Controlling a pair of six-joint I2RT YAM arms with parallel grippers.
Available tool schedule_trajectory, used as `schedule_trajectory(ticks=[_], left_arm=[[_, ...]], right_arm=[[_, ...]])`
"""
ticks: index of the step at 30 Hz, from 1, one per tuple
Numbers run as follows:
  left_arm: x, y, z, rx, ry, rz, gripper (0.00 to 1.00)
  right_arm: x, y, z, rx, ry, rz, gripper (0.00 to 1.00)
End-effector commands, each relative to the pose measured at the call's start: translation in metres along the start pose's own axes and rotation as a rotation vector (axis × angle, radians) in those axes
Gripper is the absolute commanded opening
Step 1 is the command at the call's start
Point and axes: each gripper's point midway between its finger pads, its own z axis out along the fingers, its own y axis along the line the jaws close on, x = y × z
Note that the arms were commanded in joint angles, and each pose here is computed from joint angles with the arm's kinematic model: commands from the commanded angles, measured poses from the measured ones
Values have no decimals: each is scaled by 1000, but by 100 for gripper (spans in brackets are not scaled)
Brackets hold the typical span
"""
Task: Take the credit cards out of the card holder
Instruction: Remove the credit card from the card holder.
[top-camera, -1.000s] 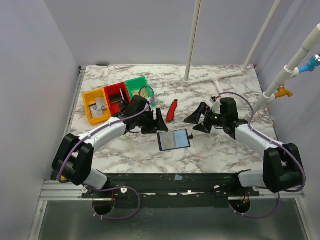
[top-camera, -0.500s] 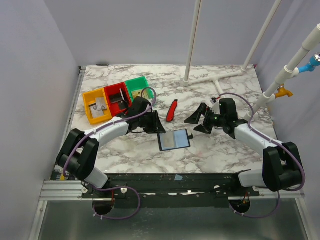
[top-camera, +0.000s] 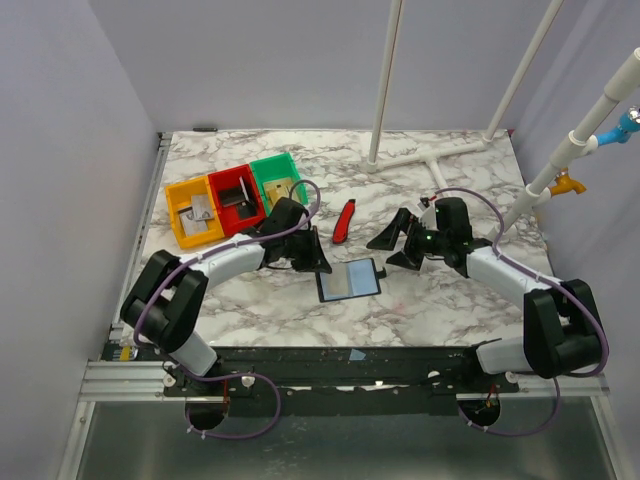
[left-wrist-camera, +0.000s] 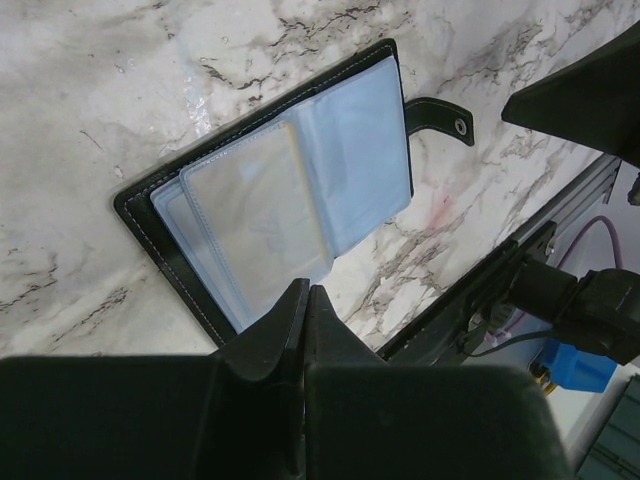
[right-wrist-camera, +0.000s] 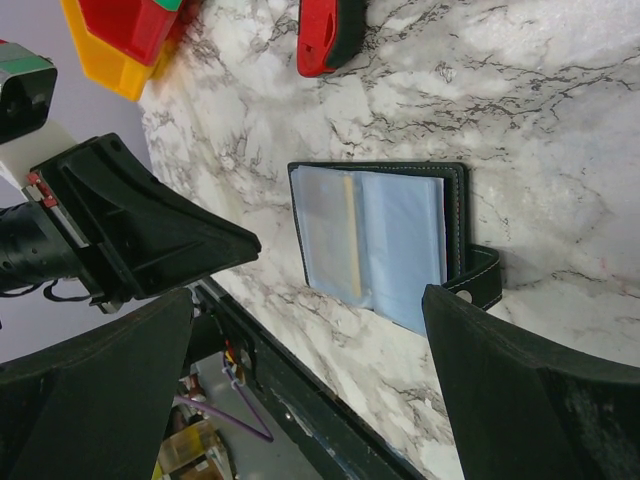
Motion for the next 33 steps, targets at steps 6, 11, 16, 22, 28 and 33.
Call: schedule_trajectory(ticks=[6,11,16,22,28,33], left_arm=[[2,2,10,-17,5,5,0],[2,2,13,-20,13,4,0],[0,-1,15,-20,15,7,0],[-1,-1,18,-26,19,8,0],[-2,12,22,-104,8,1,0],[2,23,24,-161,6,4,0]], right_arm=[[0,-2,4,18,-1,-15,100],[1,-2,4,17,1,-16,100],[1,-1,4,15,1,-20,100],[1,0,6,12,3,-20,100],[2,2,7,8,8,-20,100],[3,1,7,13,11,-25,100]])
